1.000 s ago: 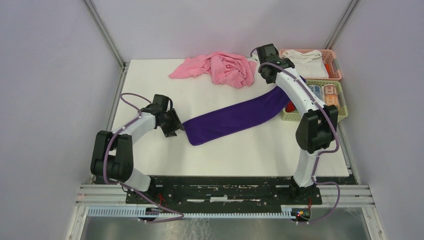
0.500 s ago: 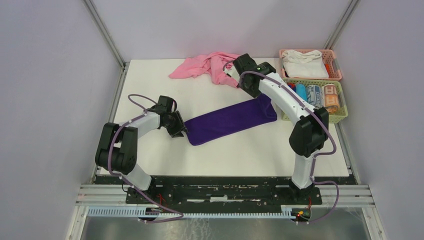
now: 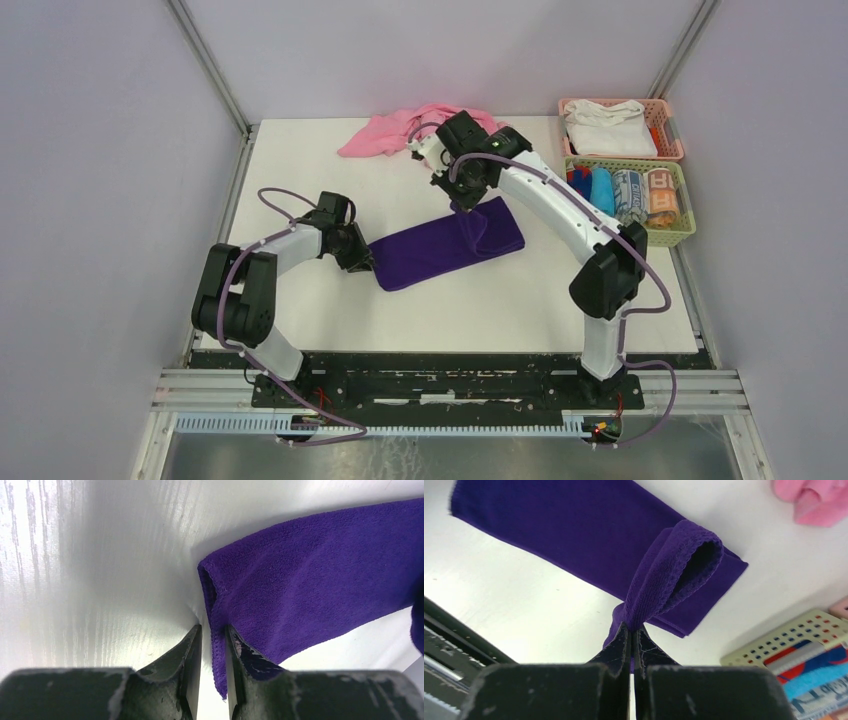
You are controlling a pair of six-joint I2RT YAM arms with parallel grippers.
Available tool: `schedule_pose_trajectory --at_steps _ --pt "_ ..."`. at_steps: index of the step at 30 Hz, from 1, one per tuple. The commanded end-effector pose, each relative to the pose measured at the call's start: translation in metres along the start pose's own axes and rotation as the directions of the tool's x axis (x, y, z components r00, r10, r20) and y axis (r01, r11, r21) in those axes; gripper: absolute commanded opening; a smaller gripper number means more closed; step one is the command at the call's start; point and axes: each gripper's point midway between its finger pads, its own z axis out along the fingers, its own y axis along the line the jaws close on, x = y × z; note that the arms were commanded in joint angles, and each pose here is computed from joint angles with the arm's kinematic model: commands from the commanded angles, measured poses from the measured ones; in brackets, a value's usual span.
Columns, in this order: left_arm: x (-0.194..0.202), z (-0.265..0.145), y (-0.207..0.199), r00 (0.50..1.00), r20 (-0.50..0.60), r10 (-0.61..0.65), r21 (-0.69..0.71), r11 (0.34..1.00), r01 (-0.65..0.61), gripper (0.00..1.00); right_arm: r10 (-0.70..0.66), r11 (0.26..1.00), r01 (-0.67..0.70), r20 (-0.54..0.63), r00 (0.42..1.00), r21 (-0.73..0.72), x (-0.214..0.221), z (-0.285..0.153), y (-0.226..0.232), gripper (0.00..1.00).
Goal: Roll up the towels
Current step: Fold the towel at the center of the board.
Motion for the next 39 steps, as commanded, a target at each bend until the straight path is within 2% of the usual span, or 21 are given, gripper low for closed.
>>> schedule_pose_trajectory --at_steps 1,11,18,29,33,39 --pt "0.004 0.005 0.001 1.0 -0.005 -0.023 -0.004 1.0 0.023 0.29 0.027 0.995 -0.023 0.04 0.999 -0.1 -0.021 0.007 0.035 0.0" --pt "0.008 0.005 0.0 1.0 -0.01 -0.015 -0.004 1.0 0.015 0.22 0.033 0.99 -0.029 0.033 0.999 -0.137 -0.039 0.044 0.076 0.0" --pt "0.009 0.006 0.0 1.0 -0.007 -0.008 -0.007 1.0 0.008 0.19 0.069 0.988 -0.065 0.027 0.997 -0.139 -0.046 0.066 0.087 0.0" --pt "0.011 0.006 -0.002 1.0 -0.004 0.006 -0.013 1.0 -0.006 0.17 0.071 0.997 -0.07 0.045 0.996 -0.02 -0.049 0.04 0.064 0.0" --pt "0.011 0.005 -0.003 1.0 -0.001 0.01 -0.016 1.0 -0.01 0.16 0.071 0.997 -0.07 0.066 0.995 -0.027 -0.052 0.032 0.064 0.0" --pt "0.011 0.004 -0.001 1.0 0.004 0.014 -0.028 1.0 -0.014 0.16 0.071 0.994 -0.069 0.022 0.997 -0.079 -0.045 0.052 0.078 0.0"
